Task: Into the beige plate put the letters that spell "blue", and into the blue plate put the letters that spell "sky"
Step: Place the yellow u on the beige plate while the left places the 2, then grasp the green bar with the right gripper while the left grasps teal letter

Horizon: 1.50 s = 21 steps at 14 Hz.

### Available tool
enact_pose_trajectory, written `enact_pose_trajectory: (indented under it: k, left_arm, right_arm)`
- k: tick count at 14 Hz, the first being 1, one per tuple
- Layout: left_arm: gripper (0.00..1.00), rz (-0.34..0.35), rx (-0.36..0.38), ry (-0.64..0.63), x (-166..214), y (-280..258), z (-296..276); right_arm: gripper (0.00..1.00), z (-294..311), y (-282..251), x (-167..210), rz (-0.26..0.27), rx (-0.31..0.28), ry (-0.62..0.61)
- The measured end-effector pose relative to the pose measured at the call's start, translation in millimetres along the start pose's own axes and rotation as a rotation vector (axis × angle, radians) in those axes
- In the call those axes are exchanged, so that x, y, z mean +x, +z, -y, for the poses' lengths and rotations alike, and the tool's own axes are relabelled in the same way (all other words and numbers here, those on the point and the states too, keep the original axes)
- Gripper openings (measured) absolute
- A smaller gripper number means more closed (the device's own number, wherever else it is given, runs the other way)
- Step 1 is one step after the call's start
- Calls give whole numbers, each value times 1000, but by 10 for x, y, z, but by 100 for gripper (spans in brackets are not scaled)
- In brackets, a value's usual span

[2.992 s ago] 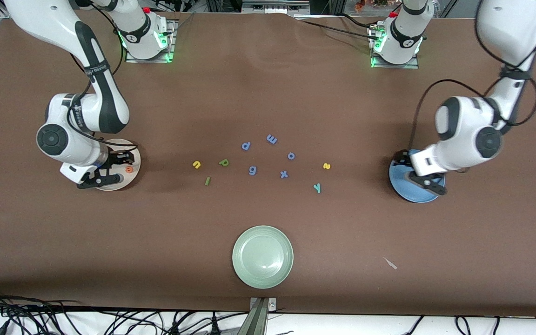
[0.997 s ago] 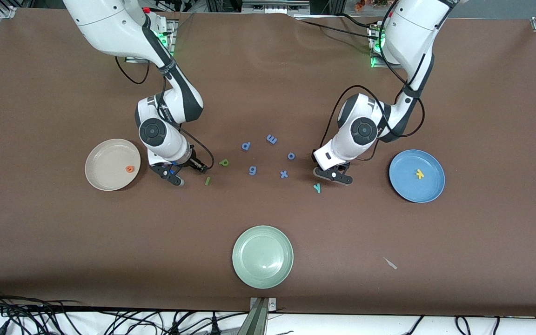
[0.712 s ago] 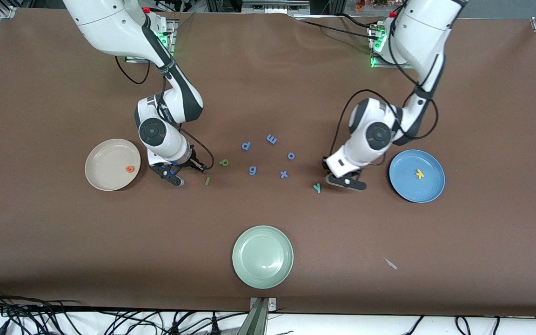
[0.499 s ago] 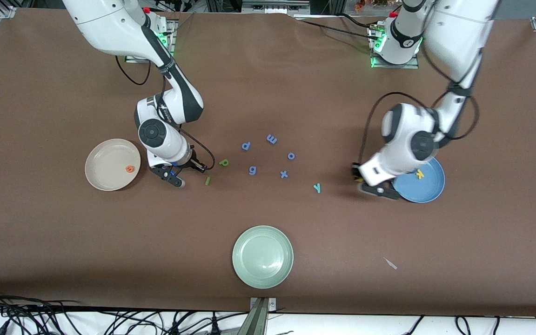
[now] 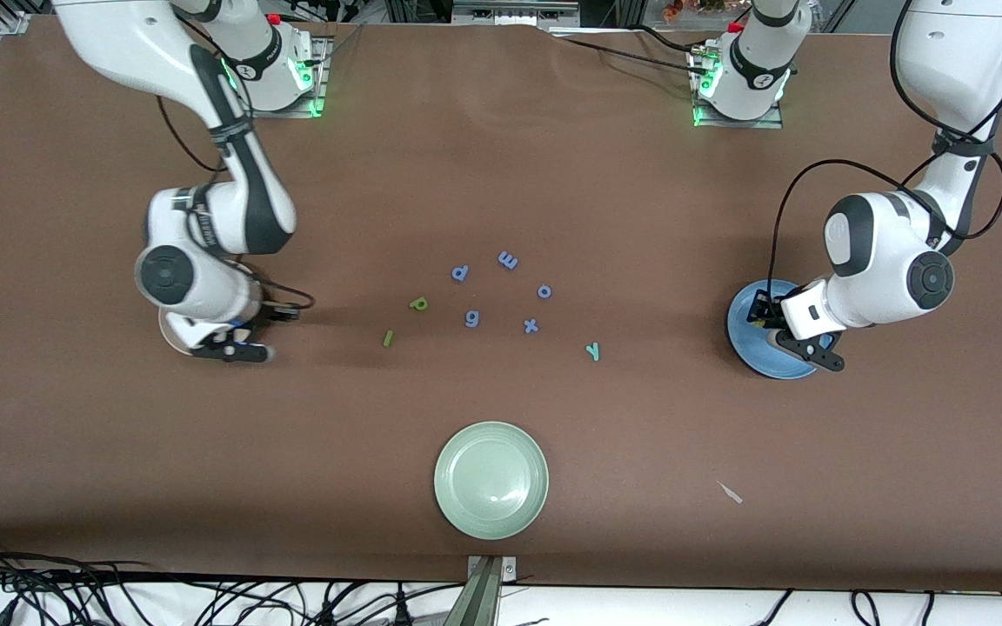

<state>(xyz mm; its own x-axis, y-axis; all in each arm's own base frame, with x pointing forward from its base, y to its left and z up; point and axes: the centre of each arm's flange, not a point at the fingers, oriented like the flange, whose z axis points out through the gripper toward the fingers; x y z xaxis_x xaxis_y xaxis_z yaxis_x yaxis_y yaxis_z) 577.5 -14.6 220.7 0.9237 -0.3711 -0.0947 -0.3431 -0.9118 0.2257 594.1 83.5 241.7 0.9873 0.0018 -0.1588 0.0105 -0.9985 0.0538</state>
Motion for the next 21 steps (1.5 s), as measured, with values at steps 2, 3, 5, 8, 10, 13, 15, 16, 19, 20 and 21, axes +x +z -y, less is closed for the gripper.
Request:
enact_pose_trajectory:
  k: [2, 3, 5, 8, 10, 13, 15, 16, 19, 20, 21]
  left_arm:
    - [39, 6, -3, 4, 2, 38, -25]
    - [48, 7, -4, 5, 4, 45, -29]
    - [65, 3, -2, 5, 9, 42, -27]
    - [80, -21, 8, 31, 110, 20, -168]
    - [79, -78, 18, 71, 359, 49, -645]
    - [79, -141, 34, 112, 737, 303, -1631]
    - [79, -157, 28, 114, 932, 423, -2056]
    - [79, -165, 25, 105, 1017, 444, -2161]
    - [78, -196, 14, 50, 1239, 436, -2254]
    - [78, -198, 11, 36, 1287, 465, -2288]
    - [78, -200, 9, 28, 1323, 514, -2332]
  right_arm:
    - [25, -370, 51, -52, 17, -12, -58]
    - [25, -506, 94, -72, 26, -17, -77]
    - [30, -712, 199, -103, 48, -22, -81]
    - [60, -672, 296, -109, 65, -22, -90]
    - [78, -398, 224, -72, 52, -16, -88]
    - [100, 259, 79, -32, 19, 2, -40]
    - [100, 793, 19, -18, 1, 23, 40]
    - [100, 1083, 16, 4, -5, 36, 86]
    - [100, 1739, 138, 75, -6, 62, 180]
    - [100, 1834, 190, 117, -6, 71, 199]
    - [100, 1898, 245, 157, -1, 94, 221]
